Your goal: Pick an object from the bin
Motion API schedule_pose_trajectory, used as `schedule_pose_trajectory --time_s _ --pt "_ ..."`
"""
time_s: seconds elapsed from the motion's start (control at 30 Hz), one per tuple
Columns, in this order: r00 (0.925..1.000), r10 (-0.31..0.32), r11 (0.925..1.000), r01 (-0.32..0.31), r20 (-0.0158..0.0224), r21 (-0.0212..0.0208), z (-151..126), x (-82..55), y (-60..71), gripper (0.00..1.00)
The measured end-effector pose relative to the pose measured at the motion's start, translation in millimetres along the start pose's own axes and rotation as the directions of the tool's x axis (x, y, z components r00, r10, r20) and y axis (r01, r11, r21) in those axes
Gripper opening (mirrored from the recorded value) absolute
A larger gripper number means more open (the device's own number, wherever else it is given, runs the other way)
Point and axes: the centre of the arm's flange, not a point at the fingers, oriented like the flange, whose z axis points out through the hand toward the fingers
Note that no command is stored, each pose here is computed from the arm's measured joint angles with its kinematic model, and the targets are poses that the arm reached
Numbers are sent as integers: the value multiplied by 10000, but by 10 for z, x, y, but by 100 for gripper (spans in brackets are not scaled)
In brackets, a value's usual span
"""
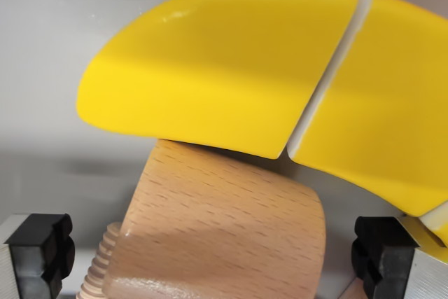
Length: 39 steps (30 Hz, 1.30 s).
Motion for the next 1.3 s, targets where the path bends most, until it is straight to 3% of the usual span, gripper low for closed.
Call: schedule_pose_trajectory --time_s 1.3 --pt "10000 -2 10000 2 -18 14 -64 4 -4 0"
